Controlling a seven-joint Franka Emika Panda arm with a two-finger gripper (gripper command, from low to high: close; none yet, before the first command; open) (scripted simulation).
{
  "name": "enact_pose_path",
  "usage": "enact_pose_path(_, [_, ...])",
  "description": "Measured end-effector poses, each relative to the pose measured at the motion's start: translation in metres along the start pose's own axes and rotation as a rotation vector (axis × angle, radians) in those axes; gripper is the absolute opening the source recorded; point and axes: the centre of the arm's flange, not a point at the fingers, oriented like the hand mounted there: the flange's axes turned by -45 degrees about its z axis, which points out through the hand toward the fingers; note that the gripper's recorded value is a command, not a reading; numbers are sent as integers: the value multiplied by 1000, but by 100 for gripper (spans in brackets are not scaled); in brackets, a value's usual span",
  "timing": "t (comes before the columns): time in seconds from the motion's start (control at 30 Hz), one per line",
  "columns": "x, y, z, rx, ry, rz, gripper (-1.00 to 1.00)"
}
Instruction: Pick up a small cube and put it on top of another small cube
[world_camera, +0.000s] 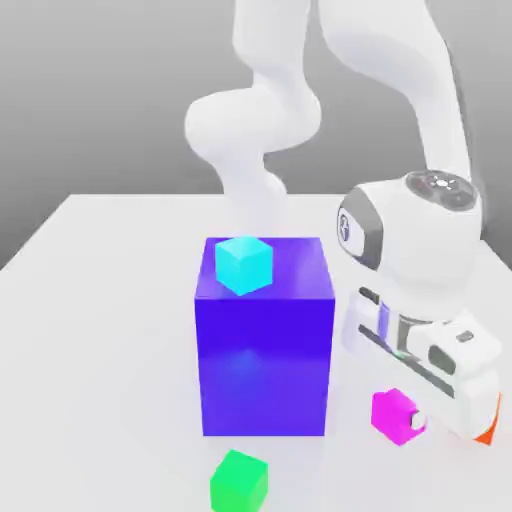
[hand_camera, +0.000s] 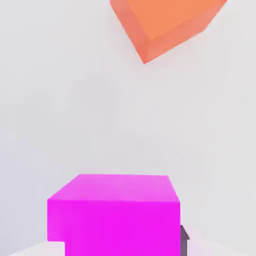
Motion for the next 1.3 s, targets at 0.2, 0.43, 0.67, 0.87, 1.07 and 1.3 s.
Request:
enact_pose_path(0.2, [-12, 23, -19, 143, -47, -119, -100])
enact_pose_path(0.43, [-57, 27, -52, 213, -44, -241, -100])
enact_pose_path(0.67, [-119, -5, -53, 114, 16, -284, -100])
enact_pose_path(0.87, [-171, -45, -50, 6, 22, -299, -100])
enact_pose_path(1.07, [-200, -73, -23, -57, -2, -292, -100])
enact_pose_path(1.3, [-201, -73, 15, -58, 0, -290, 100])
